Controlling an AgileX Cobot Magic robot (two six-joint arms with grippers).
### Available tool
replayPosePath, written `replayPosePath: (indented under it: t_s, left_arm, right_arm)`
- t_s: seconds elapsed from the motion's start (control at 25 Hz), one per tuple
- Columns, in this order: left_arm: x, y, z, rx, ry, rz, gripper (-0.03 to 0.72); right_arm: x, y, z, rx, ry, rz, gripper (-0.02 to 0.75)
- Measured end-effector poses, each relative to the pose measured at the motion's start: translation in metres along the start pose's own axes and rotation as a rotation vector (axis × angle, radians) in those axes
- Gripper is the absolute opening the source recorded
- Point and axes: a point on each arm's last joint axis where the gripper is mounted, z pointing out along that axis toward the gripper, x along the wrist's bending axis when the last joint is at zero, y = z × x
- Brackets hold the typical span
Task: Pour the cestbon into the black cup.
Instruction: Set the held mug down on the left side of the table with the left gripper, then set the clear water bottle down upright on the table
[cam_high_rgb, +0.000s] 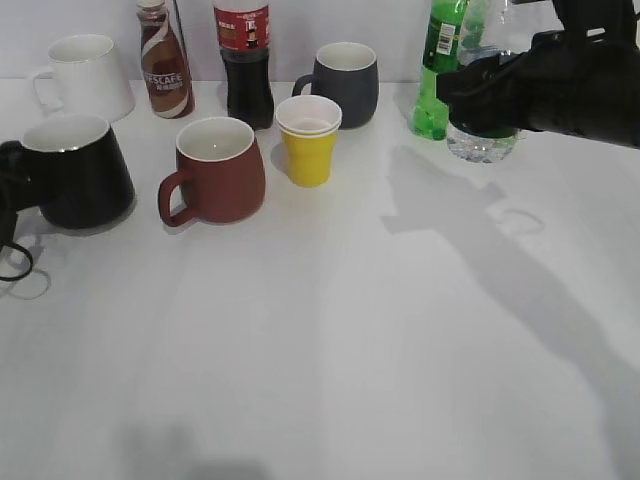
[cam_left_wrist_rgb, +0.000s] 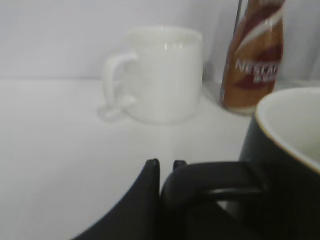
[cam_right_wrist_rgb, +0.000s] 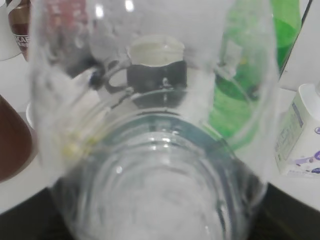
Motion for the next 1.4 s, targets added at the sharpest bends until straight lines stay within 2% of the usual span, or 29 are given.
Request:
replayPosePath:
  t_s: [0.44,0.68,0.92,1.16,1.4]
  left_arm:
    - [0.001,-0.013,0.003,0.001,-0.004,-0.013,0.047]
    - [0.0,-0.015,-0.001,0.0,-0.006,-0.022,0.151]
    - [-0.001,-0.01,-0.005,-0.002,-0.004,-0.021,0.178]
    - [-0.002,-0.01,-0.013,0.003,-0.003,-0.017,0.238]
    - [-0.003,-0.01,-0.02,0.007,-0.002,-0.019,0.255]
  right_arm:
    - [0.0,0.0,0.0,0.0,0.001,0.008,0.453]
    - [0.0,0.0,0.0,0.0,0.001,0.011,0.453]
    - [0.0,0.0,0.0,0.001,0.001,0.012,0.453]
    - [0.0,0.0,0.0,0.001,0.001,0.012,0.453]
    - [0.0,0.0,0.0,0.001,0.001,0.012,0.453]
